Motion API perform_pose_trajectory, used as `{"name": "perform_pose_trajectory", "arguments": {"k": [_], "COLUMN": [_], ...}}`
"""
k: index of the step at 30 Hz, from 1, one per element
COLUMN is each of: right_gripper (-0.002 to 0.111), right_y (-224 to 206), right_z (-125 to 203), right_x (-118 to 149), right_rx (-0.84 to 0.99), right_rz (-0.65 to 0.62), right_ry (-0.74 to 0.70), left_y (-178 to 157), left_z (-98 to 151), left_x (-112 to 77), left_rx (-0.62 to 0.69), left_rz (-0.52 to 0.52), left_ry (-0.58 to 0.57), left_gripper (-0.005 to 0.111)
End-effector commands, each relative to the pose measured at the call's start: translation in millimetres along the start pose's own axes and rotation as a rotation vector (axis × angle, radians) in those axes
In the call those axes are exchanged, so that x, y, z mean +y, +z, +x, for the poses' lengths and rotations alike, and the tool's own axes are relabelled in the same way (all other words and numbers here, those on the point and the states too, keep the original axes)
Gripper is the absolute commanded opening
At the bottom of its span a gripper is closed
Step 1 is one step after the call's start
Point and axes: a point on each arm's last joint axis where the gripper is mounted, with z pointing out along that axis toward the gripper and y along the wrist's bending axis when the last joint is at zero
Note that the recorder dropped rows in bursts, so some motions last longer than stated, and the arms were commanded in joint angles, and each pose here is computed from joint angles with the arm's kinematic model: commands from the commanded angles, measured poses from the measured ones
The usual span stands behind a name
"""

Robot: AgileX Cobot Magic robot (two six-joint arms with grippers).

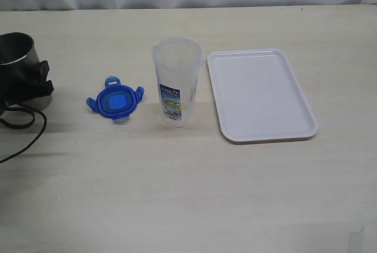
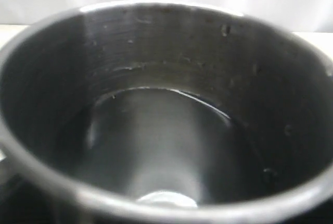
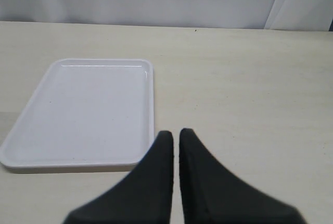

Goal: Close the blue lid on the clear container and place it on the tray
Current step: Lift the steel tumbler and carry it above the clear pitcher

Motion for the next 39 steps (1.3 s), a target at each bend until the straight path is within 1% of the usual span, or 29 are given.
{"name": "perform_pose_trajectory", "arguments": {"k": [1, 5, 8, 14, 19, 22, 27, 32, 39], "right_gripper": [0.004, 0.004, 0.004, 0.004, 0.004, 0.004, 0.004, 0.004, 0.004], "right_y": [0.0, 0.0, 0.0, 0.0, 0.0, 0.0, 0.0, 0.0, 0.0], "right_z": [-0.7, -0.7, -0.7, -0.7, -0.7, -0.7, -0.7, -0.7, -0.7], "right_x": [-0.1, -0.1, -0.1, -0.1, -0.1, -0.1, -0.1, -0.1, -0.1], "right_rx": [-0.017, -0.017, -0.017, -0.017, -0.017, -0.017, -0.017, -0.017, -0.017], "right_rz": [0.002, 0.002, 0.002, 0.002, 0.002, 0.002, 0.002, 0.002, 0.002], "right_ry": [0.002, 0.002, 0.002, 0.002, 0.002, 0.002, 0.002, 0.002, 0.002], "left_y": [0.1, -1.2, -1.1, 6.1, 12.5, 13.9, 18.5, 23.5, 43.4], "left_z": [-5.1, -11.8, -18.7, -31.0, -40.9, -51.1, -69.2, -86.4, -109.7], "left_x": [-6.0, -7.2, -9.1, -19.0, -18.9, -18.9, -21.2, -38.9, -76.0], "left_rx": [-0.025, -0.047, -0.069, -0.109, -0.149, -0.186, -0.166, -0.186, -0.109], "left_rz": [0.062, 0.073, 0.096, 0.215, 0.220, 0.222, 0.220, 0.263, 0.316], "left_ry": [0.010, -0.003, -0.048, -0.044, -0.045, -0.037, -0.015, 0.015, 0.084], "left_gripper": [0.000, 0.000, 0.000, 0.000, 0.000, 0.000, 0.000, 0.000, 0.000]}}
